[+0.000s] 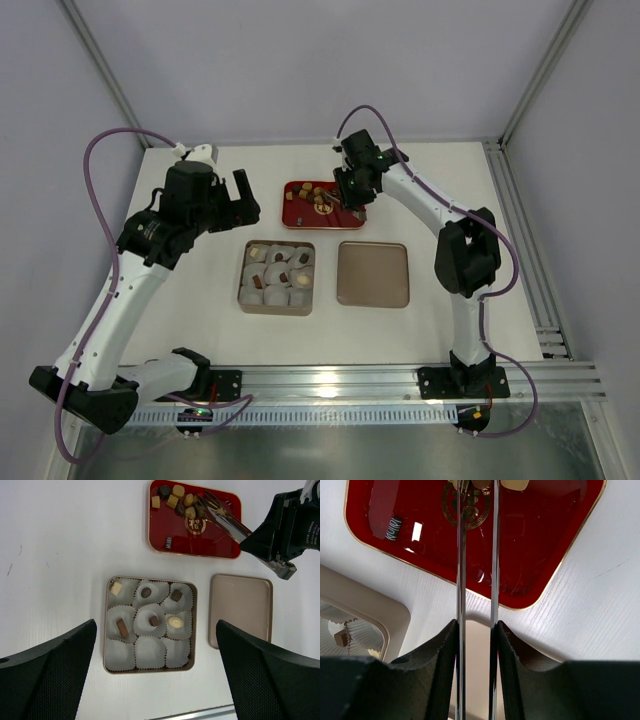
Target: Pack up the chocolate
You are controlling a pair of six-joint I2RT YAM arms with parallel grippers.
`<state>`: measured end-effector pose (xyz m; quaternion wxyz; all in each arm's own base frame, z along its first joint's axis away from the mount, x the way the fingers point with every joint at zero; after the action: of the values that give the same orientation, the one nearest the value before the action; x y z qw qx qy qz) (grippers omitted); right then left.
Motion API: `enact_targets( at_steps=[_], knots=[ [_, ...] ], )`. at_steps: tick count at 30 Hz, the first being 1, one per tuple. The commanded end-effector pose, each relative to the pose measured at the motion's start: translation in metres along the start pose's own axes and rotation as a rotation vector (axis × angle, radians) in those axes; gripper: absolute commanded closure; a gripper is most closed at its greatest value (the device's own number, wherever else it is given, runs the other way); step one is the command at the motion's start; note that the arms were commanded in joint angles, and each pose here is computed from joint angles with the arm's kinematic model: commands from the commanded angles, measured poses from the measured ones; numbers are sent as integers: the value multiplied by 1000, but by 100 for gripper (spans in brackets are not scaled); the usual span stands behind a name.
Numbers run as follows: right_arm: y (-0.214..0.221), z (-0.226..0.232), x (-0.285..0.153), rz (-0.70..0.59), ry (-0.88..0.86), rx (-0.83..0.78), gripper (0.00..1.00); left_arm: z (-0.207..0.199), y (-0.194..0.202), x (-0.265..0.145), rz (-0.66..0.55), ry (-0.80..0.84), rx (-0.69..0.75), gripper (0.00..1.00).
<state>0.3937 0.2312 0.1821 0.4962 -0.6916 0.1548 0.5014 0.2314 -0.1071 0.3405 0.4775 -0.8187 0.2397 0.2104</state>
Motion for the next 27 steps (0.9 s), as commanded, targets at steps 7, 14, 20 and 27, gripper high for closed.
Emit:
enact_targets(
  at_steps=[7,14,20,27],
  knots=[
    [-21,-1,-30,-105,5,7,68,-7,-13,-7,-53,35,-4,0],
    [-29,-1,-59,-158,15,12,69,-8,-14,-10,-58,45,-6,0],
    [-28,-1,-75,-179,23,18,69,-8,-15,-14,-63,51,-8,0],
    [-25,4,-93,-209,-4,26,69,-9,-17,-18,-73,60,-9,0]
  ],
)
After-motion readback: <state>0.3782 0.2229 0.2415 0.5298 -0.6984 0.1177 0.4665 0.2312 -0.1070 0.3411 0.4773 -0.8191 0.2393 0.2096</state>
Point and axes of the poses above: each gripper's point midway between its finger pads, its own x axis out along the fingers, its own z axis along the line the jaws close on, y = z × x, the point moved 7 cm from there along -x, back along the fingers, and after that the axes turned 13 degrees about -x, right-handed, at the moved point
